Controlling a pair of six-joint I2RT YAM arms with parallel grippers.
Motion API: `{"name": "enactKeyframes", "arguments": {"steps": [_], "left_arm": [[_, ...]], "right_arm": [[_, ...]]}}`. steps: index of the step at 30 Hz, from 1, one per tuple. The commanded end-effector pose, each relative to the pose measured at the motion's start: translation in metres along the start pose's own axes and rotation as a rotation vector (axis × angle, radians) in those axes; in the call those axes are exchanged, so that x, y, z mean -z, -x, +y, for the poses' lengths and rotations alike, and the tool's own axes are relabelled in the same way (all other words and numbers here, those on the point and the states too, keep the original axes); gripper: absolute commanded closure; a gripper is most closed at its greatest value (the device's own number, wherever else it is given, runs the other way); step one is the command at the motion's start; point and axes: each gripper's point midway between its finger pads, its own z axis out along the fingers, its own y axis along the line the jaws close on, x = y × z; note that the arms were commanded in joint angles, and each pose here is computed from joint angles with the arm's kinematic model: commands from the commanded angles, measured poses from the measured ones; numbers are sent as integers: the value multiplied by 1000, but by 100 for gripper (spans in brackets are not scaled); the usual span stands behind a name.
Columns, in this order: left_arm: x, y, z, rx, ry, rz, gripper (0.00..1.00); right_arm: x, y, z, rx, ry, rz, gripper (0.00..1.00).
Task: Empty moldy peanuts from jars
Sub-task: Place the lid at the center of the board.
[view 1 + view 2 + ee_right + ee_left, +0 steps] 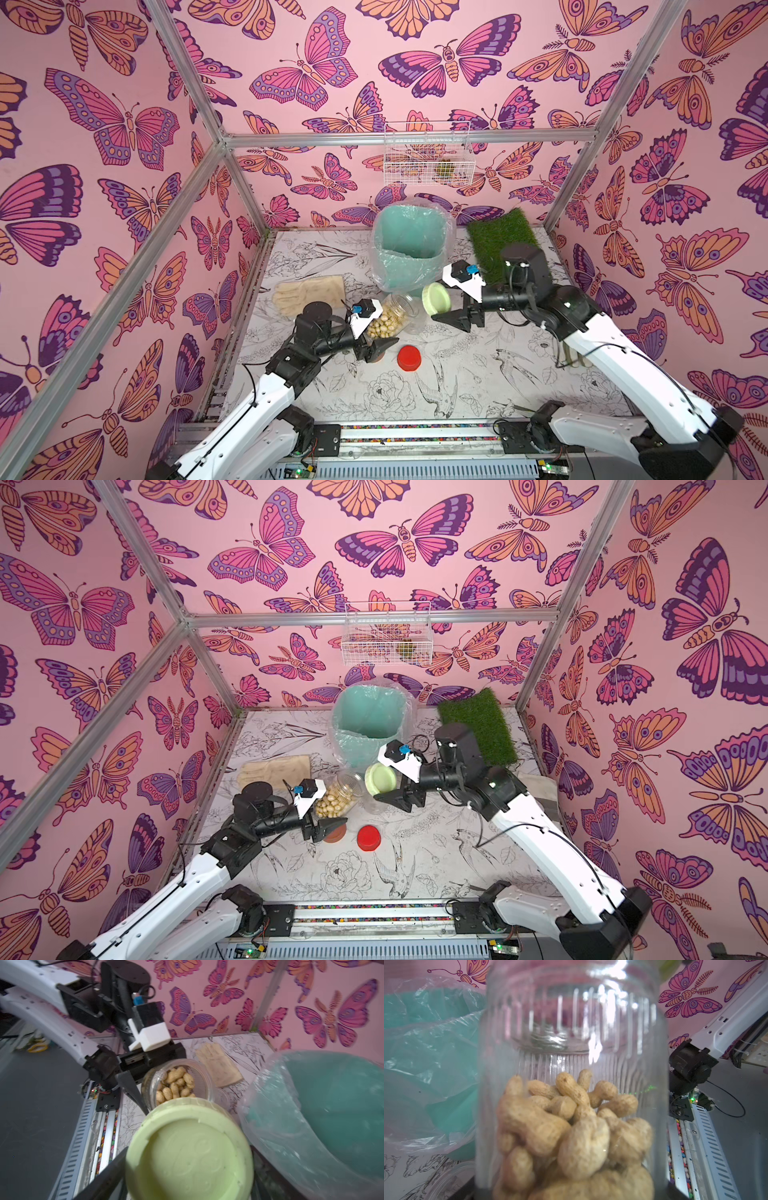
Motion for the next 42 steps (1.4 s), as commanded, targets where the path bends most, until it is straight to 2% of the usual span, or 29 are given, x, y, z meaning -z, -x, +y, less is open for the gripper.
{"name": "enactKeyframes", "arguments": {"steps": [1, 6, 10, 18, 23, 29, 33, 39, 42], "left_arm": [[6, 32, 11, -76, 64, -120, 100], [5, 38, 15, -80, 75, -137, 100], [5, 41, 16, -77, 74, -143, 100], [6, 41, 18, -80, 91, -127, 100], [5, 41, 19, -80, 91, -119, 100], [5, 41, 22, -79, 100, -113, 100], [5, 40, 22, -81, 107, -107, 100], [6, 40, 25, -81, 120, -97, 100], [6, 41, 29, -84, 138, -96, 100]], "right_arm": [[23, -47, -33, -291, -330, 187, 100], [50, -118, -40, -515, -605, 437, 100], [48, -168, -37, -685, -716, 562, 100], [5, -235, -16, -787, -739, 633, 100], [-19, -264, -8, -859, -710, 636, 89], [-42, -290, 0, -887, -676, 680, 82], [-49, -303, 6, -904, -669, 714, 73], [-52, -316, 12, -916, -662, 708, 42], [-53, -320, 16, -918, -646, 714, 33]]}}
